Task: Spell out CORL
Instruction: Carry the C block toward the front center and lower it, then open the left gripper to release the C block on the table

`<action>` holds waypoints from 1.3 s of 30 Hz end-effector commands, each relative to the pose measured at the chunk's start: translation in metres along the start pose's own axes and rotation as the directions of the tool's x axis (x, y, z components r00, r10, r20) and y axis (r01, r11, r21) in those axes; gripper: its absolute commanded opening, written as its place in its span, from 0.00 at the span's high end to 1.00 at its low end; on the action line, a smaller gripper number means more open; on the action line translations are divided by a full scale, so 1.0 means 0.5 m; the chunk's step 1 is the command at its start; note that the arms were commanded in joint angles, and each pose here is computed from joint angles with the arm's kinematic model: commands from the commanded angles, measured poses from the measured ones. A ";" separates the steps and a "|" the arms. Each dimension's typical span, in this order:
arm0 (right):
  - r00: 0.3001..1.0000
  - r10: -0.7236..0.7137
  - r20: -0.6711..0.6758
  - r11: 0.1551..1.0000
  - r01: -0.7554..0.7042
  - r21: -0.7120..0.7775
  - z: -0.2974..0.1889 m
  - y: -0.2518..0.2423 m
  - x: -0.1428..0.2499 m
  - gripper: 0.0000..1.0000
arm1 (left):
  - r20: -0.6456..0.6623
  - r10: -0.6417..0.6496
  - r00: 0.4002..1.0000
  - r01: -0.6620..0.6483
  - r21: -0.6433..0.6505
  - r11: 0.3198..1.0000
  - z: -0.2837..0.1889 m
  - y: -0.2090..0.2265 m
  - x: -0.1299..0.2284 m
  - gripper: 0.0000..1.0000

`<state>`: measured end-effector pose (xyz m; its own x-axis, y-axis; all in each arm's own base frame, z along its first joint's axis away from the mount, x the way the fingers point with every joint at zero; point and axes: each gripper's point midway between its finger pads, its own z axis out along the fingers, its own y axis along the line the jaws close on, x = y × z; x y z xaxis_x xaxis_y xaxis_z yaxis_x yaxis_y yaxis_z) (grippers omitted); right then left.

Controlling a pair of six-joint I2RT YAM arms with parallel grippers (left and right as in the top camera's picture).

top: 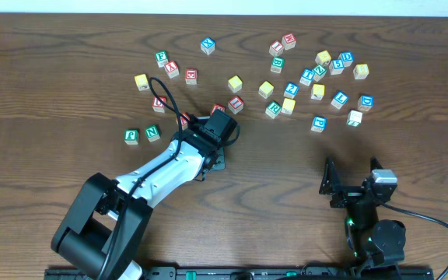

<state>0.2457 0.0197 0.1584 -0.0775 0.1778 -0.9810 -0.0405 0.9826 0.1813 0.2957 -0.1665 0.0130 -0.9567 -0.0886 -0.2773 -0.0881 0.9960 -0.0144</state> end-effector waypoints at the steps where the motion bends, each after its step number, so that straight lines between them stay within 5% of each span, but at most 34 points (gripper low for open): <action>1: 1.000 -0.014 0.002 1.000 0.014 0.009 0.000 -0.004 0.000 0.01 | -0.027 0.017 0.999 -0.018 -0.022 1.000 0.012 0.016 0.021 0.92; 6: 1.000 -0.014 0.002 1.000 0.014 0.009 0.000 -0.004 0.000 0.01 | -0.027 0.017 1.000 -0.018 -0.022 1.000 0.012 0.016 0.021 0.75; 39: 1.000 -0.014 0.002 1.000 0.014 0.009 0.000 -0.004 0.000 0.01 | -0.036 0.094 0.995 -0.092 0.064 0.994 -0.006 -0.021 0.011 0.46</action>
<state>0.2457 0.0198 0.1584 -0.0776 0.1778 -0.9810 -0.0409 0.9826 0.1813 0.2863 -0.1695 0.0068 -0.9704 -0.0316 -0.2393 -0.0263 0.9993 -0.0252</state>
